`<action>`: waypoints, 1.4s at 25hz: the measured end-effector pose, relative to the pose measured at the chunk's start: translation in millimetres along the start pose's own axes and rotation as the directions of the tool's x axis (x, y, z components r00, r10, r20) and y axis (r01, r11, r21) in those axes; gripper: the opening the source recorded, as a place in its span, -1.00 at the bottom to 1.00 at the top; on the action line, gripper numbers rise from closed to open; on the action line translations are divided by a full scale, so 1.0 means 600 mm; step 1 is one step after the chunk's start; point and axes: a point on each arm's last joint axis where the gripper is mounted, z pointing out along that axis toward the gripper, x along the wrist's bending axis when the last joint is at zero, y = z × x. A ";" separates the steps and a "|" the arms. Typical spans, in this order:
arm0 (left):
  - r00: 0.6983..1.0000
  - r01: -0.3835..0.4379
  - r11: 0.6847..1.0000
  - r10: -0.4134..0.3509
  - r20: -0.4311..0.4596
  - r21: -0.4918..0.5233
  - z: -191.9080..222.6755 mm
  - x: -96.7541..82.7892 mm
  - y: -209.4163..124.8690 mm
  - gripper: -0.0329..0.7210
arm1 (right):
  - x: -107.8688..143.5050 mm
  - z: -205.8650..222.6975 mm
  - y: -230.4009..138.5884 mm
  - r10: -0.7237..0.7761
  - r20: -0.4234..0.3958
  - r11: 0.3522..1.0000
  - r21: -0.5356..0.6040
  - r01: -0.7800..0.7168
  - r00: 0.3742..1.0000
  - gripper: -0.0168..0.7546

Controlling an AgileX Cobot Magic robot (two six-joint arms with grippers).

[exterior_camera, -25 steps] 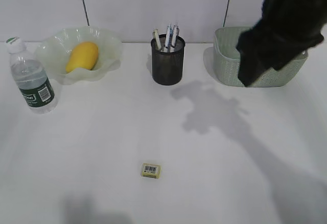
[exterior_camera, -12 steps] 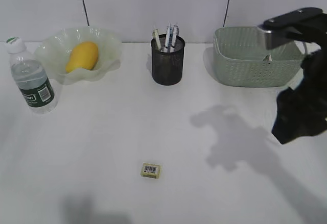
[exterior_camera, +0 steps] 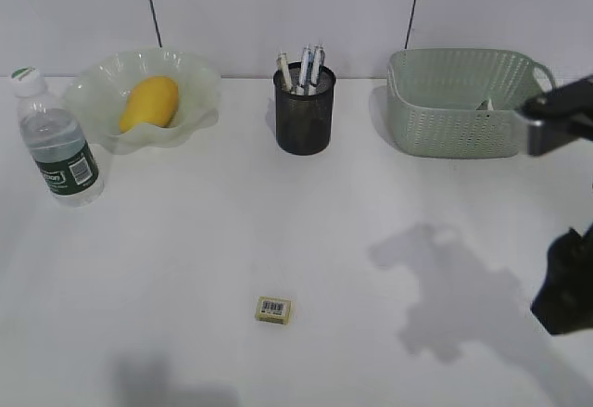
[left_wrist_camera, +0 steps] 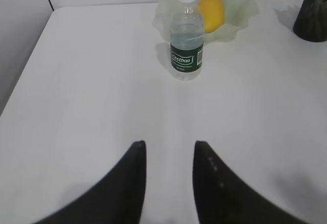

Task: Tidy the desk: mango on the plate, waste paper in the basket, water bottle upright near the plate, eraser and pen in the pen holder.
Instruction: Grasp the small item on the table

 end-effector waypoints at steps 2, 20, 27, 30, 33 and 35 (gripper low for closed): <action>1.000 0.000 1.000 0.000 0.000 0.000 0.000 0.000 0.000 -0.26 | 0.000 0.009 -0.015 0.001 0.000 1.000 0.017 -0.001 1.000 0.48; 1.000 0.000 1.000 0.000 0.000 0.000 0.000 0.000 0.000 -0.26 | 0.000 0.009 -0.137 0.034 0.007 0.996 -0.088 -0.033 0.999 0.48; 1.000 0.000 1.000 0.000 0.001 0.000 0.000 0.000 0.000 -0.26 | -0.003 -0.043 -0.183 0.013 0.051 0.934 -0.357 0.006 0.999 0.48; 1.000 0.000 1.000 0.000 0.001 0.000 0.000 0.000 0.000 -0.26 | -0.003 -0.056 -0.204 0.012 0.056 0.902 -0.432 0.013 0.998 0.48; 1.000 -0.001 1.000 0.001 -0.001 0.000 0.000 0.000 0.000 -0.26 | -0.003 -0.064 -0.226 0.013 0.062 0.869 -0.494 0.019 0.998 0.48; 1.000 -0.001 1.000 0.001 -0.001 0.000 0.000 0.000 0.000 -0.26 | -0.003 -0.070 -0.237 0.013 0.063 0.846 -0.533 0.022 0.998 0.48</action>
